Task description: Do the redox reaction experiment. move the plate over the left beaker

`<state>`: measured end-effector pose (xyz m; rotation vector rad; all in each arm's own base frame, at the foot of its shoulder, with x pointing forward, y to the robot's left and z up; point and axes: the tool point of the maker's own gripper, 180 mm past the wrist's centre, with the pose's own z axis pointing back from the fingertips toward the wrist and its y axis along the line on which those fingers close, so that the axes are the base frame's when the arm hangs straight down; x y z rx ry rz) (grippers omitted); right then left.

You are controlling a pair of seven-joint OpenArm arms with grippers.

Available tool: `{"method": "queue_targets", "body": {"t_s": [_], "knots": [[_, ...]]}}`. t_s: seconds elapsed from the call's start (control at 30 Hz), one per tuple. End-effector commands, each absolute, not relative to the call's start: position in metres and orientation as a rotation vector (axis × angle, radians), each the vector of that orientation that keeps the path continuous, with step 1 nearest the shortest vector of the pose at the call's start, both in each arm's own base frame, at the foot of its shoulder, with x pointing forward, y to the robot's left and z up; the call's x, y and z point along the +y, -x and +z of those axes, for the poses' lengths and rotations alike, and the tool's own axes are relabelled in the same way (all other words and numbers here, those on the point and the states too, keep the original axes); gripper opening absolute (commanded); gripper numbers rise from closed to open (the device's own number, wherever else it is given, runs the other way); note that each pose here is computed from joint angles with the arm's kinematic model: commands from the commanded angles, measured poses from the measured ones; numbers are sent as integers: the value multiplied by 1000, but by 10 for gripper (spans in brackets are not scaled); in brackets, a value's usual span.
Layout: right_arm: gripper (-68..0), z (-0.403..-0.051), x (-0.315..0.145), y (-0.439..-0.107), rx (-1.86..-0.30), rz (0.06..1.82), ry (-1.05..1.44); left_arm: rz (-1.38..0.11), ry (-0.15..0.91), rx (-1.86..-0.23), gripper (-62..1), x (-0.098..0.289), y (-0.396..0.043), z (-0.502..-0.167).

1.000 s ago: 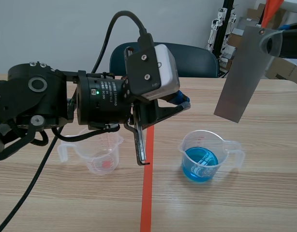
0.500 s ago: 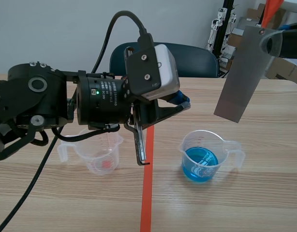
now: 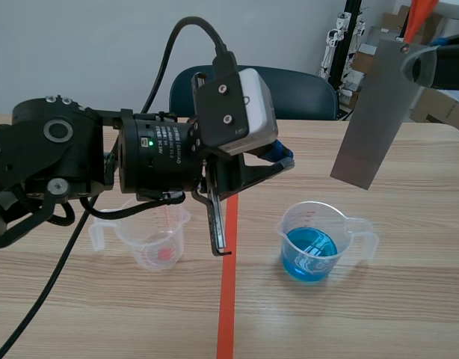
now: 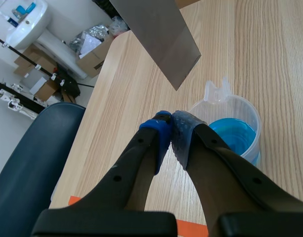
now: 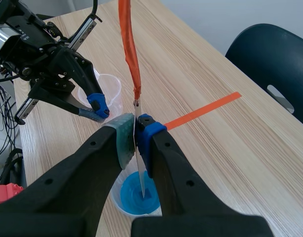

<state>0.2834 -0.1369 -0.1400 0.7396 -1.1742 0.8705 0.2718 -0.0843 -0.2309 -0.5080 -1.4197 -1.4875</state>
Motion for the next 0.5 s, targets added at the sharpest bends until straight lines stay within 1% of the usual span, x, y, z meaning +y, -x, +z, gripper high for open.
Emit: {"method": "queue_targets", "body": {"t_s": [0.0,0.27,0.47], "knots": [[-671,-124,-137,-288,-1224,870,-746,-1476,521,-1455,-582,-87,-274,-221],[-671,-119,-135,-288,-1253,859,-768,-1465,503,-1420,-582,-73,-273,-233],[-671,-123,-128,-288,-1257,844,-798,-1417,508,-1415,-582,-50,-269,-240]]}}
